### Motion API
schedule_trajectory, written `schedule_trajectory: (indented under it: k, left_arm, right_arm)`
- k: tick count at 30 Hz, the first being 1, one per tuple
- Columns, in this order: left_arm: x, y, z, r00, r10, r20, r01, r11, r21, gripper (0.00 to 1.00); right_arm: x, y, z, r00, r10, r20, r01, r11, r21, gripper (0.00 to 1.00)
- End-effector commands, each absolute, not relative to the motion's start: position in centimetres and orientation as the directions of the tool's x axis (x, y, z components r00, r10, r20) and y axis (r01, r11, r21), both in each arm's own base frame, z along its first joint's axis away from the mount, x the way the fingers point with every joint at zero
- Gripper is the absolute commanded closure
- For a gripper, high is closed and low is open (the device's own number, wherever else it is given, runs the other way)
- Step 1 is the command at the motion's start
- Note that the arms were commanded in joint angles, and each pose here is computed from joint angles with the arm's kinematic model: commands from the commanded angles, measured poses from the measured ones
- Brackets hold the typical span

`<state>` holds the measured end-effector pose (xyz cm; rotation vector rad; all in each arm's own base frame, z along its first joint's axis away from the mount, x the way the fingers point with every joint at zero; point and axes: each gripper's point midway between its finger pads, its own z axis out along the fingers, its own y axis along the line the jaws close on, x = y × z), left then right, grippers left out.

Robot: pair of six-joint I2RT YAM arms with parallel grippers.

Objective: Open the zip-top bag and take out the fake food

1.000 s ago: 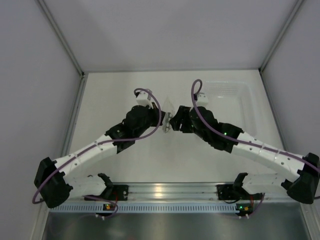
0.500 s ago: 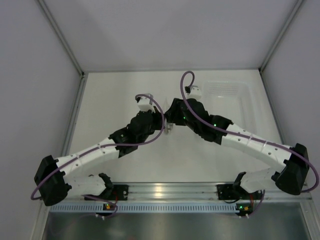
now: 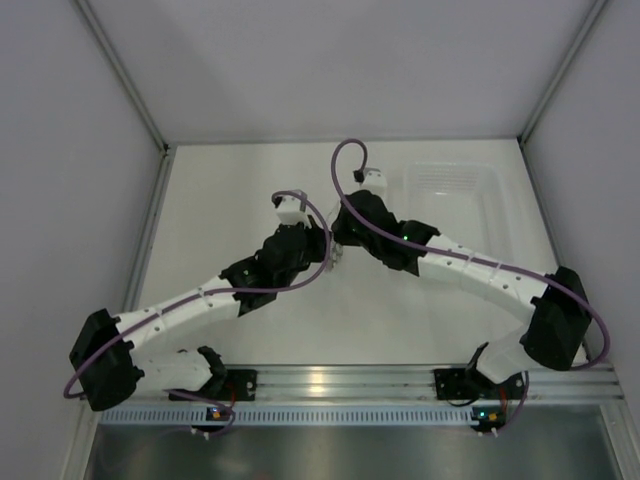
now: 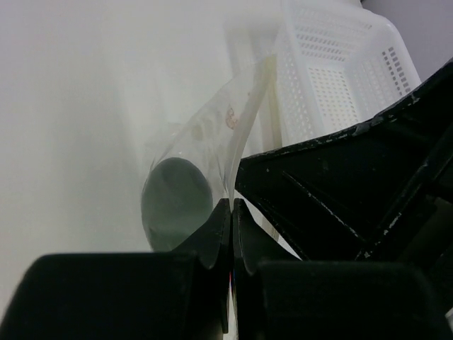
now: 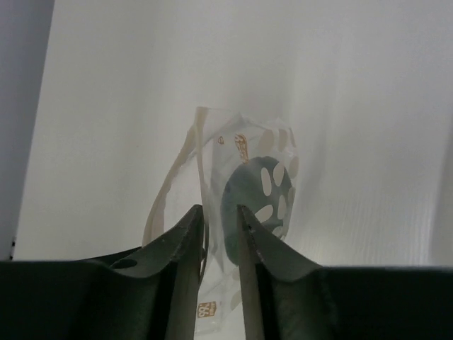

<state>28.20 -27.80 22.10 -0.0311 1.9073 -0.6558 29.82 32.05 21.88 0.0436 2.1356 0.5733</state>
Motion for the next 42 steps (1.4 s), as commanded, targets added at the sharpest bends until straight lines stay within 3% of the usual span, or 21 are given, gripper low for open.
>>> schedule_trajectory:
  k: [1,3,16,24,35,42]
  left_arm:
    - [29.1,-27.8,23.8,-0.369,-0.391,-0.843,0.259,0.828,-0.497,1.00]
    - [29.3,-27.2,23.4,-0.355,-0.398,-0.846,0.228,0.841,-0.491,1.00]
    - [30.2,-17.4,19.0,-0.195,-0.501,-0.843,-0.215,0.860,-0.462,1.00]
    - [30.0,-19.6,18.8,-0.265,-0.527,-0.807,-0.152,0.850,-0.505,1.00]
    - [29.2,-22.0,15.8,-0.335,-0.593,-0.732,-0.167,0.802,-0.573,1.00]
    - [28.9,-22.8,14.1,-0.368,-0.618,-0.695,-0.166,0.779,-0.605,1.00]
  right_arm:
    - [30.6,32.6,22.8,-0.588,0.227,-0.777,-0.201,0.889,0.412,0.90]
    - [30.6,31.9,21.7,-0.598,0.206,-0.774,-0.194,0.900,0.390,1.00]
    - [29.2,22.1,12.3,-0.704,0.118,-0.701,-0.093,0.962,0.256,1.00]
    - [28.6,21.7,10.7,-0.734,0.093,-0.672,-0.124,0.956,0.267,1.00]
    - [28.9,22.3,14.3,-0.721,0.023,-0.693,-0.200,0.950,0.239,0.80]
    - [28.3,23.8,15.3,-0.724,-0.057,-0.688,-0.270,0.940,0.206,0.76]
